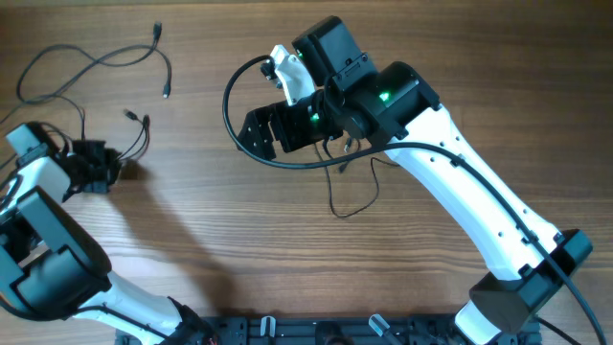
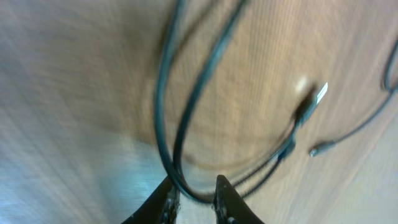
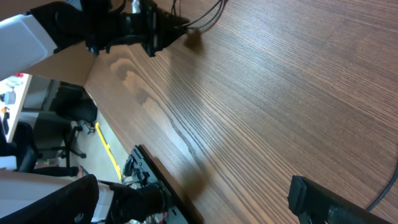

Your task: Untangle cables

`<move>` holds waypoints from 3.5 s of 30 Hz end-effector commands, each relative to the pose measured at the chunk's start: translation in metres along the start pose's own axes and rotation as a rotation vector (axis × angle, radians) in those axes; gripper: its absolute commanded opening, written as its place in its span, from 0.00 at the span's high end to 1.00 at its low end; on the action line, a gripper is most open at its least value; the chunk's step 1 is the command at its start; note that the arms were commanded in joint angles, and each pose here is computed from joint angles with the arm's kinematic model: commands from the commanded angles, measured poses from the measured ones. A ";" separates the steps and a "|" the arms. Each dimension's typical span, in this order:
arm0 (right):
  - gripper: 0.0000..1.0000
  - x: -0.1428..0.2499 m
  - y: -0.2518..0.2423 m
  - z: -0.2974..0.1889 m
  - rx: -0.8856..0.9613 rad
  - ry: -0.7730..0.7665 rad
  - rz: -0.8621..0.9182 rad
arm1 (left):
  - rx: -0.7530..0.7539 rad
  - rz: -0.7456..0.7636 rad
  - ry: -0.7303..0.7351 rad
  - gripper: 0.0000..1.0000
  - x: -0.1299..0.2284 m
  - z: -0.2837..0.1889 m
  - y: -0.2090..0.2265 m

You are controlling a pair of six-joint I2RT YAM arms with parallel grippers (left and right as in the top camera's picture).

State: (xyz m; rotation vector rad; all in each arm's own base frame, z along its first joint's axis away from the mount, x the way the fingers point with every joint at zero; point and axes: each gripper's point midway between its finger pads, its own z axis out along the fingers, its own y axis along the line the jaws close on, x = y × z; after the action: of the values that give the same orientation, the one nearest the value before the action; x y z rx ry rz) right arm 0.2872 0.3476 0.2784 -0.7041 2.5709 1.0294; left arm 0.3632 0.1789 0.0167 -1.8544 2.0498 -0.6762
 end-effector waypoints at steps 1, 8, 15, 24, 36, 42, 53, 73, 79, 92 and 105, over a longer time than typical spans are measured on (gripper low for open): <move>0.00 0.003 -0.002 0.007 0.001 0.020 -0.007 | 0.005 0.036 0.019 0.73 0.014 0.013 -0.007; 0.00 0.008 -0.004 0.007 0.008 0.039 0.004 | -0.030 0.062 -0.012 0.37 0.012 0.014 -0.003; 0.00 0.007 -0.004 0.007 0.007 0.036 0.003 | -0.060 0.043 0.007 0.13 0.017 0.009 0.003; 0.00 0.005 -0.003 0.007 0.005 0.028 -0.001 | 0.086 0.181 -0.148 0.05 -0.001 -0.051 -0.061; 0.01 -0.005 -0.024 -0.005 0.051 -0.012 0.036 | 0.204 0.351 -0.260 0.00 0.041 -0.166 -0.091; 0.01 -0.006 -0.076 -0.057 0.140 -0.058 0.180 | 0.156 0.357 -0.020 0.00 0.117 -0.175 -0.064; 0.00 0.059 -0.226 -0.156 0.713 -0.002 0.531 | -0.003 0.857 0.411 0.00 0.284 -0.123 -0.025; 0.00 0.077 -0.295 -0.217 0.796 -0.140 0.797 | 0.093 1.713 0.560 0.00 0.490 -0.063 0.033; 0.00 0.084 -0.307 -0.200 0.781 -0.117 0.809 | 0.133 1.893 0.308 0.00 0.508 -0.051 0.026; 0.00 0.098 -0.307 -0.158 0.630 -0.056 0.846 | 0.068 1.953 0.346 0.08 0.527 -0.005 0.061; 0.00 0.100 -0.300 -0.154 0.590 -0.039 0.856 | 0.097 1.868 0.336 0.96 0.534 -0.013 0.051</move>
State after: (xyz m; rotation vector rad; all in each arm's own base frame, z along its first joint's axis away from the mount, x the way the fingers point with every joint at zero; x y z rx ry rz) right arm 0.3532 0.0143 0.1714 0.6001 2.9397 0.3349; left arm 0.2445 -0.3417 0.0353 0.7480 2.6351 -0.3680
